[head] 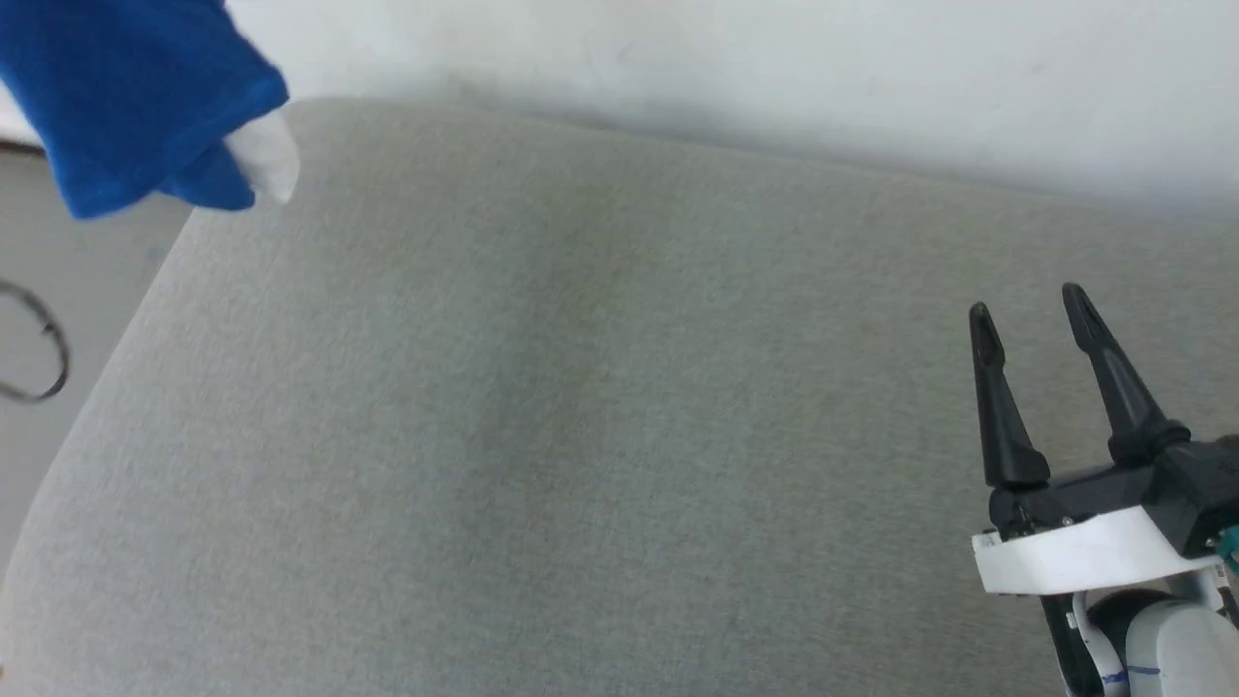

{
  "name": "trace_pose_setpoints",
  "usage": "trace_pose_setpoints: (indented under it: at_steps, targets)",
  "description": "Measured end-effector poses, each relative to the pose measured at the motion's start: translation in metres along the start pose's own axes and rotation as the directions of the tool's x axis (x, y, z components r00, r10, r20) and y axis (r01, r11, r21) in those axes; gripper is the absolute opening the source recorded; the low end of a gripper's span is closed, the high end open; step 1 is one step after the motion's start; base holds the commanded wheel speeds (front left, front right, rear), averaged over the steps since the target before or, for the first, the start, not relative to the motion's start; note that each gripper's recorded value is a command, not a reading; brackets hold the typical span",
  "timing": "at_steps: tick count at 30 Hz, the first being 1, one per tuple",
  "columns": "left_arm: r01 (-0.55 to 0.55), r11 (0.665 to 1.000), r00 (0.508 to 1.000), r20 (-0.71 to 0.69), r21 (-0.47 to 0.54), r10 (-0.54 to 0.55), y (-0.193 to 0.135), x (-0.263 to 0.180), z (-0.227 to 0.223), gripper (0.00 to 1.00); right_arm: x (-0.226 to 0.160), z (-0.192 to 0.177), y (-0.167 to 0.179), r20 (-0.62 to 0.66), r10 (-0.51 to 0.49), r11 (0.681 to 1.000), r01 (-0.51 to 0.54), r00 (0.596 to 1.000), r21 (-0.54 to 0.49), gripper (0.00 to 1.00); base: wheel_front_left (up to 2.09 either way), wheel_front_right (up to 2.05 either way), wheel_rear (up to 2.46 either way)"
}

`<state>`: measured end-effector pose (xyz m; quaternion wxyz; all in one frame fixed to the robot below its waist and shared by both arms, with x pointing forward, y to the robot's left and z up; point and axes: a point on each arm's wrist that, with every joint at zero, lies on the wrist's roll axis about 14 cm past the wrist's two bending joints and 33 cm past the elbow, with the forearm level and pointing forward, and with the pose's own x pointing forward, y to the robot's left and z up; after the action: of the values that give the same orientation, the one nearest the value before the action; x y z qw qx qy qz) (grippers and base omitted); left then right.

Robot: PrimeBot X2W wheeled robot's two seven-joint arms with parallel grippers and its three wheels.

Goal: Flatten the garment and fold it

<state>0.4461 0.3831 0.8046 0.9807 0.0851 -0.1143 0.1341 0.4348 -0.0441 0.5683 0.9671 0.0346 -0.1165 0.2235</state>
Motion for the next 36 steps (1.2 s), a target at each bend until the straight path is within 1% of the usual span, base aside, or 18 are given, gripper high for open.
trace_pose_setpoints:
  at_steps: [3,6,8,10,13,14,17,20,22,25,27,29,31,33,35,36]
  targets:
    - [0.062,0.996,0.994,0.089,-0.068,-0.056,-0.025,-0.002,0.042,0.00,-0.011,0.014,-0.008,0.030,-0.034,0.999,0.034,0.999,-0.013,1.00,0.00,0.00,0.00]
    - [0.153,0.981,0.979,0.153,-0.117,-0.134,-0.058,-0.006,0.072,0.00,-0.024,0.028,-0.023,0.065,-0.087,0.996,0.088,0.994,-0.012,1.00,0.00,0.00,0.00]
    - [0.223,0.963,0.965,0.175,-0.149,-0.197,-0.085,-0.009,0.084,0.00,-0.032,0.037,-0.032,0.086,-0.119,0.992,0.121,0.989,-0.021,1.00,0.00,0.00,0.00]
    - [0.301,0.938,0.944,0.194,-0.170,-0.268,-0.115,-0.014,0.094,0.00,-0.040,0.045,-0.041,0.102,-0.149,0.988,0.153,0.984,-0.032,1.00,0.00,0.00,0.00]
    - [0.416,0.890,0.900,0.223,-0.185,-0.375,-0.160,-0.024,0.108,0.00,-0.054,0.056,-0.054,0.125,-0.195,0.978,0.202,0.973,-0.049,1.00,0.00,0.00,0.00]
    - [0.457,0.869,0.881,0.228,-0.191,-0.414,-0.176,-0.029,0.111,0.00,-0.059,0.059,-0.060,0.130,-0.215,0.973,0.223,0.968,-0.055,1.00,0.00,0.00,0.00]
    - [0.572,0.796,0.816,0.233,-0.198,-0.528,-0.226,-0.046,0.113,0.00,-0.077,0.069,-0.080,0.147,-0.281,0.953,0.294,0.948,-0.076,1.00,0.00,0.00,0.00]
    - [0.665,0.713,0.747,0.234,-0.222,-0.623,-0.275,-0.065,0.107,0.00,-0.092,0.079,-0.097,0.172,-0.336,0.930,0.356,0.926,-0.095,1.00,0.00,0.00,0.00]
    - [0.709,0.664,0.705,0.220,-0.236,-0.674,-0.305,-0.078,0.097,0.00,-0.101,0.086,-0.106,0.187,-0.364,0.916,0.387,0.912,-0.104,1.00,0.00,0.00,0.00]
    - [0.751,0.589,0.652,0.195,-0.298,-0.733,-0.346,-0.097,0.072,0.00,-0.114,0.092,-0.117,0.200,-0.402,0.896,0.429,0.894,-0.116,1.00,0.00,0.00,0.00]
    - [0.775,0.547,0.615,0.180,-0.317,-0.767,-0.371,-0.112,0.053,0.00,-0.120,0.095,-0.121,0.206,-0.418,0.886,0.447,0.885,-0.121,1.00,0.00,0.00,0.00]
    - [0.780,0.513,0.590,0.149,-0.357,-0.794,-0.392,-0.125,0.028,0.00,-0.125,0.095,-0.124,0.200,-0.431,0.880,0.459,0.880,-0.124,1.00,0.00,0.00,0.00]
    - [0.784,0.500,0.564,0.085,-0.368,-0.821,-0.412,-0.139,-0.008,0.00,-0.129,0.093,-0.126,0.194,-0.442,0.875,0.469,0.876,-0.124,1.00,0.00,0.00,0.00]
    - [0.780,0.500,0.534,-0.017,-0.377,-0.845,-0.429,-0.157,-0.055,0.00,-0.132,0.091,-0.127,0.186,-0.449,0.872,0.474,0.874,-0.120,1.00,0.00,0.00,0.00]
    - [0.767,0.501,0.481,-0.157,-0.401,-0.862,-0.441,-0.181,-0.114,0.00,-0.135,0.088,-0.127,0.174,-0.455,0.871,0.477,0.873,-0.119,1.00,0.00,0.00,0.00]
    - [0.757,0.508,0.458,-0.220,-0.411,-0.861,-0.444,-0.193,-0.142,0.00,-0.136,0.087,-0.127,0.169,-0.458,0.869,0.479,0.873,-0.120,1.00,0.00,0.00,0.00]
